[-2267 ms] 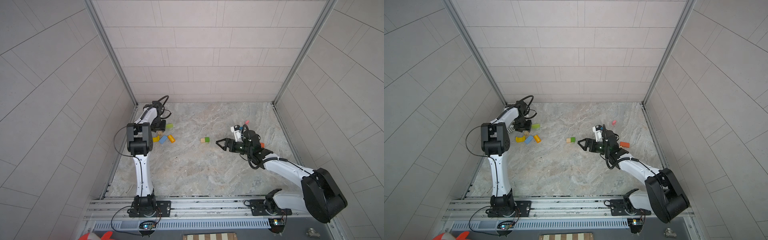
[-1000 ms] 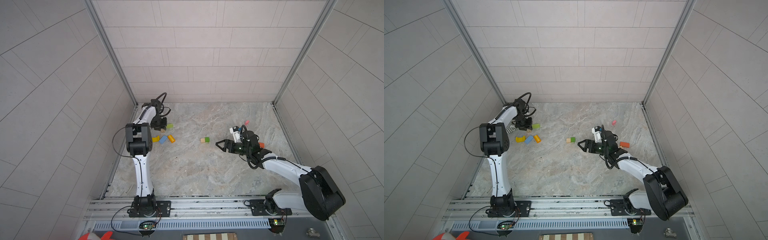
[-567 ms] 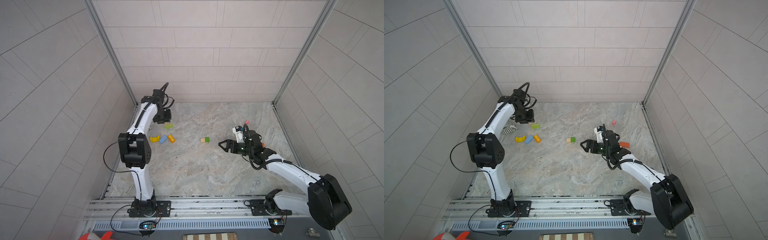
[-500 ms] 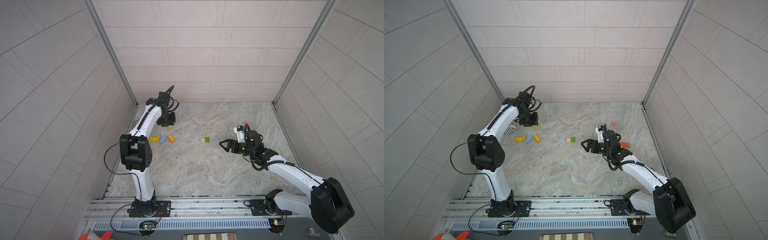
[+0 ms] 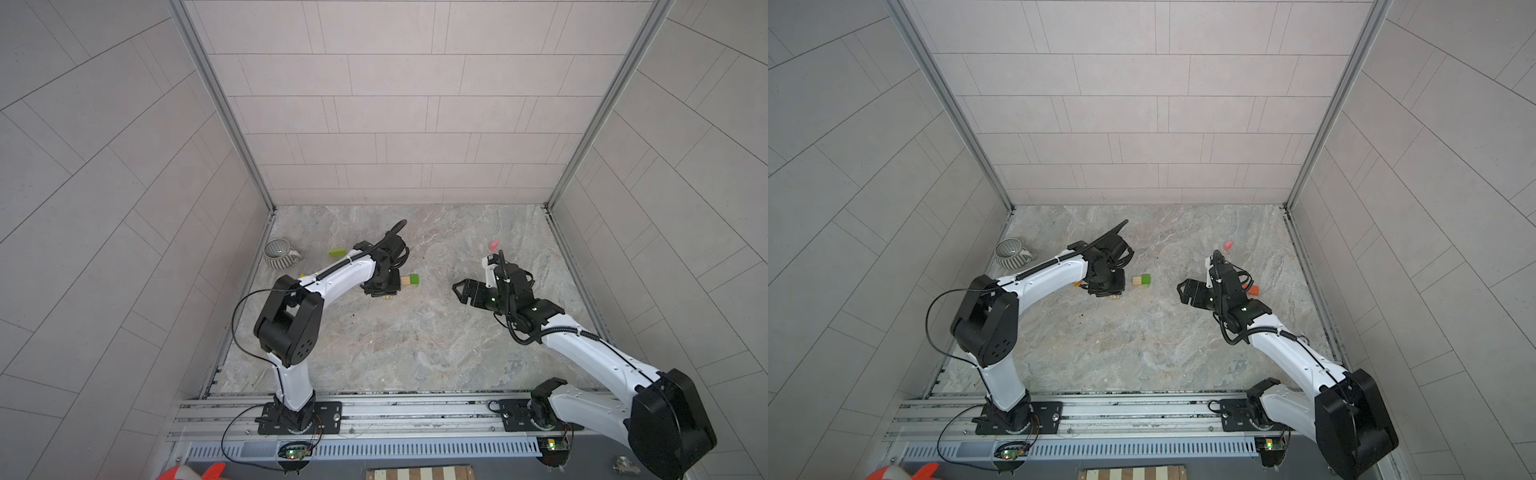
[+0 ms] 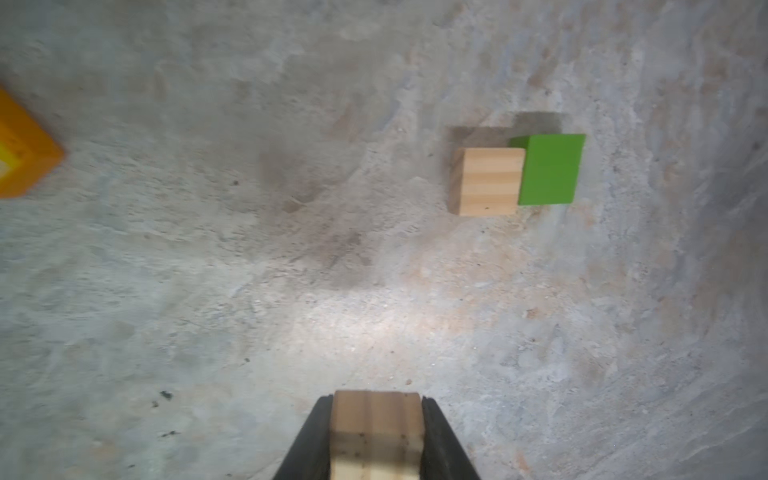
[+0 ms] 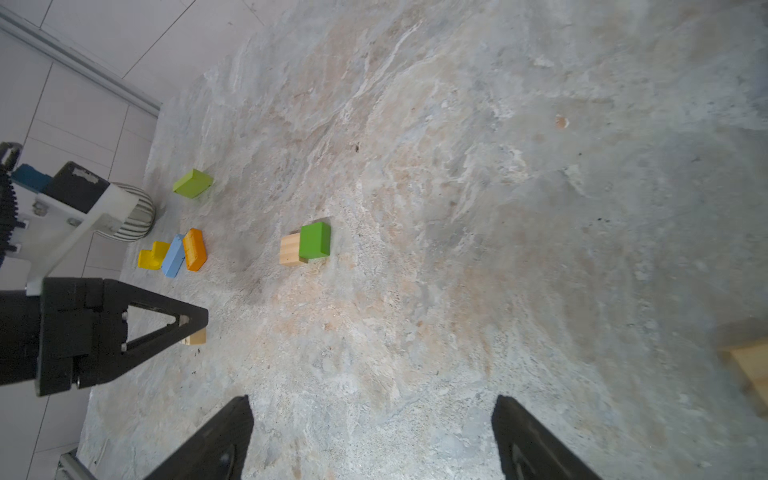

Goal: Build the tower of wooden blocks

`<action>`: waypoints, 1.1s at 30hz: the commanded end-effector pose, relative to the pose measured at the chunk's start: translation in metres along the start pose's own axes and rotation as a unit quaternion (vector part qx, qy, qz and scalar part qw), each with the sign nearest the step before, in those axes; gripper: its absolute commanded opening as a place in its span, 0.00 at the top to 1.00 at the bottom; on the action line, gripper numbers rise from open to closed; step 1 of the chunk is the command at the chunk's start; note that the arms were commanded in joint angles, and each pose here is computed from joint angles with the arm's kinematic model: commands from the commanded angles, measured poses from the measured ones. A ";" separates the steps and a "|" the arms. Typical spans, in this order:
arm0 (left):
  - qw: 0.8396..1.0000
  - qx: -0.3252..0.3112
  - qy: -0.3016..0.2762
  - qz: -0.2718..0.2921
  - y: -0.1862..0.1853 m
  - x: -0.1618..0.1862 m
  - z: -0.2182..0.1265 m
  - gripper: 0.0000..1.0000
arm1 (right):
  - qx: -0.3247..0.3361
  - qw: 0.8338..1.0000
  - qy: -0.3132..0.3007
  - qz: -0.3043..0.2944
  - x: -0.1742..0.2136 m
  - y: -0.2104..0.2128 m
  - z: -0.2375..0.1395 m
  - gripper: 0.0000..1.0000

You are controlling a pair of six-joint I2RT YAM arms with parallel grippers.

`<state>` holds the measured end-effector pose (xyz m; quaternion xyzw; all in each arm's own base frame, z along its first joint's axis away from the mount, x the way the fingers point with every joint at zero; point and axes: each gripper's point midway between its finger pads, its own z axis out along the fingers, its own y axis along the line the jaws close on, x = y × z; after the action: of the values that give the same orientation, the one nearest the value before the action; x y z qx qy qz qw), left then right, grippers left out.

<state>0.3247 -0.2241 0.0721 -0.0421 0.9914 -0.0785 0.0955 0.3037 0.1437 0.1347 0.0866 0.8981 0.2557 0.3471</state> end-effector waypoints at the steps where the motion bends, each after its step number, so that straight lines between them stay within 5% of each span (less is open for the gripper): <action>1: 0.999 0.005 -0.017 -0.035 -0.018 -0.002 0.023 0.89 | 0.017 0.999 -0.026 0.006 -0.013 -0.005 -0.009 0.08; 17: 1.000 0.001 -0.006 -0.031 -0.045 -0.014 0.067 0.89 | 0.017 0.999 -0.033 0.009 -0.023 -0.014 -0.012 0.07; 33: 0.998 -0.066 -0.002 -0.005 -0.027 -0.017 0.073 0.88 | 0.001 0.999 -0.038 0.004 -0.033 -0.008 -0.016 0.06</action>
<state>0.3658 -0.2768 0.0211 -0.0626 0.9898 -0.0630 0.1115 0.3141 0.1188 0.1432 0.1069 0.8915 0.2466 0.3646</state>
